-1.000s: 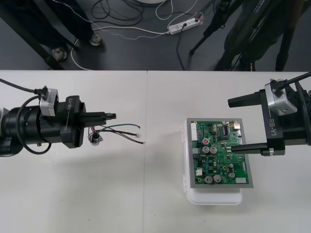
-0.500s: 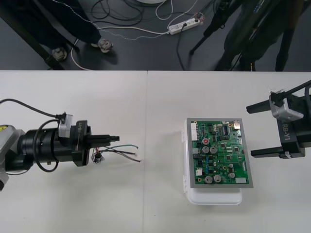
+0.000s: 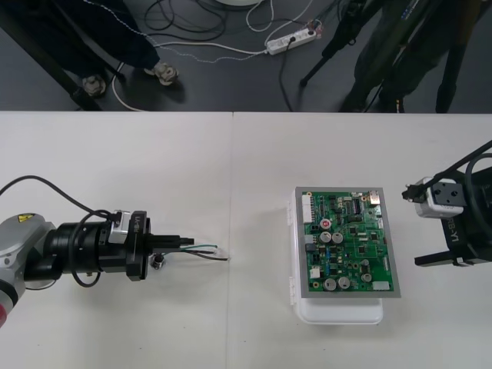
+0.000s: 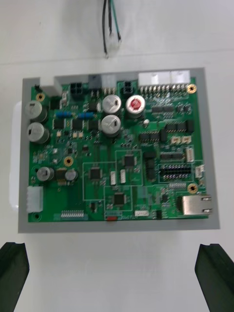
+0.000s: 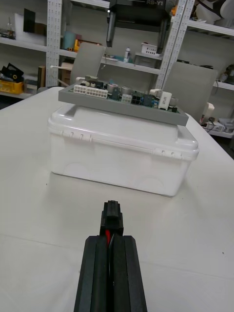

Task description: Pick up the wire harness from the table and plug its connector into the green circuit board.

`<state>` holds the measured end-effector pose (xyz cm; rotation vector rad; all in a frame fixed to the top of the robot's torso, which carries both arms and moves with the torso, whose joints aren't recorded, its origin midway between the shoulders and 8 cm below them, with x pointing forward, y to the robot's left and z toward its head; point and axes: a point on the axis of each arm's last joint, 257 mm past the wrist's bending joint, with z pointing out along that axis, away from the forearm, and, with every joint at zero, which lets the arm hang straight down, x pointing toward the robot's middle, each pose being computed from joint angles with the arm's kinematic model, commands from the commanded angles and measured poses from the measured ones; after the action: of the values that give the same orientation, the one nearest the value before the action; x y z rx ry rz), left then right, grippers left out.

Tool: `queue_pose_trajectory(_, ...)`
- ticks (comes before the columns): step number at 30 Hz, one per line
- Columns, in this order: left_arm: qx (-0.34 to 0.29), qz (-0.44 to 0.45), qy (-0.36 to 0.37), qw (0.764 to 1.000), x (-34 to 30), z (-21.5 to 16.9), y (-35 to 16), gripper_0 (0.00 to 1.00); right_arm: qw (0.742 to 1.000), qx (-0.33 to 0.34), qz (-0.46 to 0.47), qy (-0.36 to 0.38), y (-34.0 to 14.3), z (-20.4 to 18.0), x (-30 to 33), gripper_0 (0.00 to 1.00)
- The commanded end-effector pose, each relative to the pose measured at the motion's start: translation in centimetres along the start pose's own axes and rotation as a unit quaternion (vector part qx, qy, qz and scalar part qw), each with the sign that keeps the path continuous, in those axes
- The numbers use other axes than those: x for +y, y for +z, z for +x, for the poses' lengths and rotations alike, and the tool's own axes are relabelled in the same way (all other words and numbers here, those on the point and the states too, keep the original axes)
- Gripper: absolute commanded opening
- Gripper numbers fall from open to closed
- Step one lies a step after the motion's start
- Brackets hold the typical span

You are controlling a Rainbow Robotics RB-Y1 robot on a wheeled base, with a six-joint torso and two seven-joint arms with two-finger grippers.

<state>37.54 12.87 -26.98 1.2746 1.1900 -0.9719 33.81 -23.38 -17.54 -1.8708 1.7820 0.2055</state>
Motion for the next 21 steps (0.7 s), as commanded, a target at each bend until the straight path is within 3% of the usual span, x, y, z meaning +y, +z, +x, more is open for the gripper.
queue_pose_trajectory(1,-0.010,0.026,0.049,0.998,0.3,-1.0,0.3,0.00,0.997,0.052,-0.034,-0.038,0.1,2.5,2.5,1.00)
queue_pose_trajectory(21,-0.071,0.041,0.043,0.996,-1.5,-2.2,4.1,0.00,0.986,0.150,-0.028,-0.064,1.8,6.8,2.6,1.00)
